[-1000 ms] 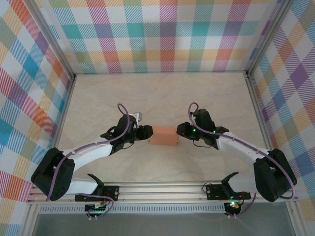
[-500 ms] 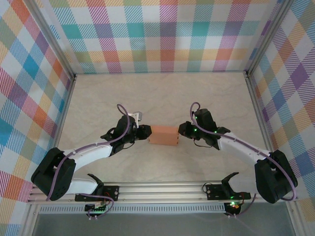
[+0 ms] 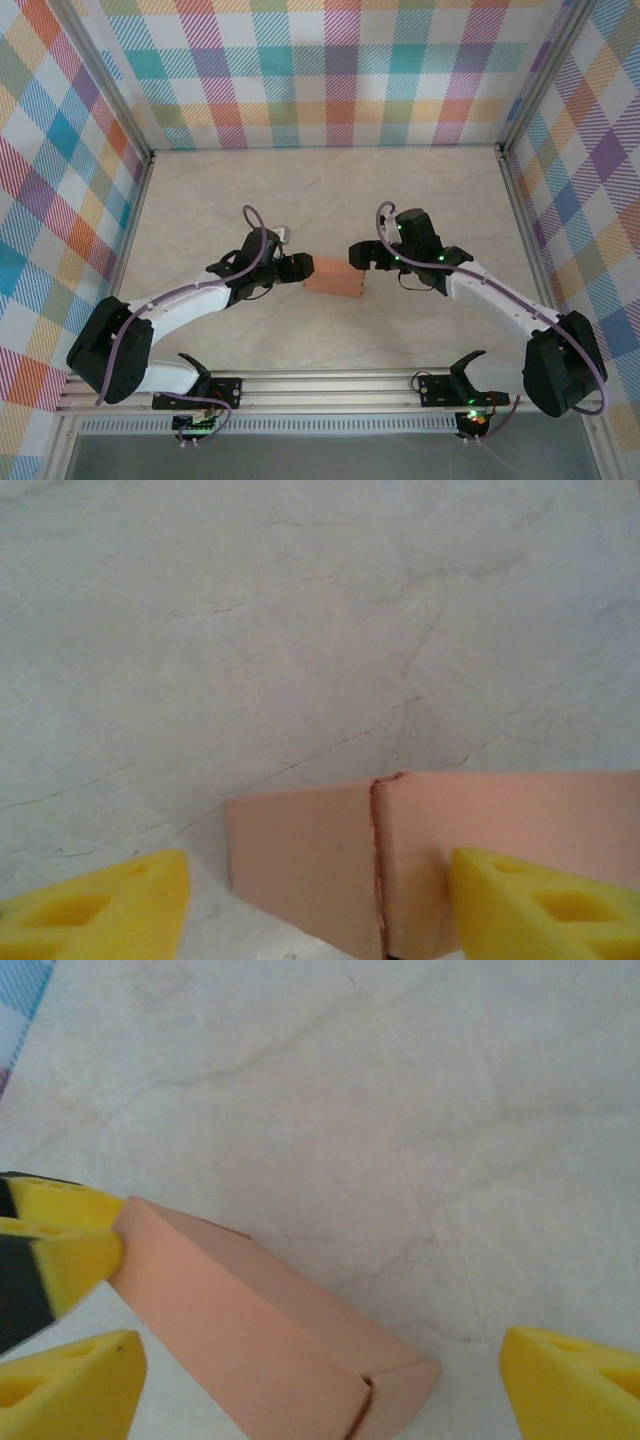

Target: Fold the paper box

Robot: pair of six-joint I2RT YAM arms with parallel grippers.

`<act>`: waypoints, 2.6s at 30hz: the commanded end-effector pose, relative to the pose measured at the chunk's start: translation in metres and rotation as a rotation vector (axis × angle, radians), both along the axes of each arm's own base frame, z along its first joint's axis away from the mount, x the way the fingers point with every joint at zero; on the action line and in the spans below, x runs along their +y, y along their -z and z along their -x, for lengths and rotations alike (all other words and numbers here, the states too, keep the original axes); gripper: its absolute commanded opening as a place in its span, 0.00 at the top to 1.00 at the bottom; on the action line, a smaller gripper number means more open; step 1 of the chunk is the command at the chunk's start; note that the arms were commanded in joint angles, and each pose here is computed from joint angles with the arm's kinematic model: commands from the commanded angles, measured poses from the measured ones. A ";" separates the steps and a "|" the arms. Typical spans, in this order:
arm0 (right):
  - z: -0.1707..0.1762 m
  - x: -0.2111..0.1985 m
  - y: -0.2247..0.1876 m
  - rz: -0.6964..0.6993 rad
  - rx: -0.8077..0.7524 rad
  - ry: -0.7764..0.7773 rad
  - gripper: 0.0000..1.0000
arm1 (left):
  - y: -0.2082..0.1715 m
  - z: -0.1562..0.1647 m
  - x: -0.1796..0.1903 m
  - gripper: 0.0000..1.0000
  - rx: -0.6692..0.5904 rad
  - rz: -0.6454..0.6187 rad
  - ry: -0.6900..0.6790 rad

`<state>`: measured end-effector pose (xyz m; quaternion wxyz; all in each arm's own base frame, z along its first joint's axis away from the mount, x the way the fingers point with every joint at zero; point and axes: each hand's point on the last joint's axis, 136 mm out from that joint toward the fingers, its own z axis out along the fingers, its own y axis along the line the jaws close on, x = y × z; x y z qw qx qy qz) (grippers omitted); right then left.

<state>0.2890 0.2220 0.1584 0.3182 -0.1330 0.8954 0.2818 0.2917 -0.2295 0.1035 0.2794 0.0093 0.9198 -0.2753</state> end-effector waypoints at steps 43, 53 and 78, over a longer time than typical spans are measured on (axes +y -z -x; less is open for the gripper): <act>0.024 0.032 0.055 0.437 -0.033 -0.781 0.45 | -0.050 -0.025 0.057 0.00 0.063 -0.131 -0.002; 0.022 0.027 0.047 0.475 -0.055 -0.753 0.66 | -0.048 -0.025 0.055 0.00 0.062 -0.128 0.010; -0.179 -0.005 0.030 1.125 -0.490 -0.146 0.74 | -0.047 -0.004 0.089 0.00 -0.017 -0.181 -0.101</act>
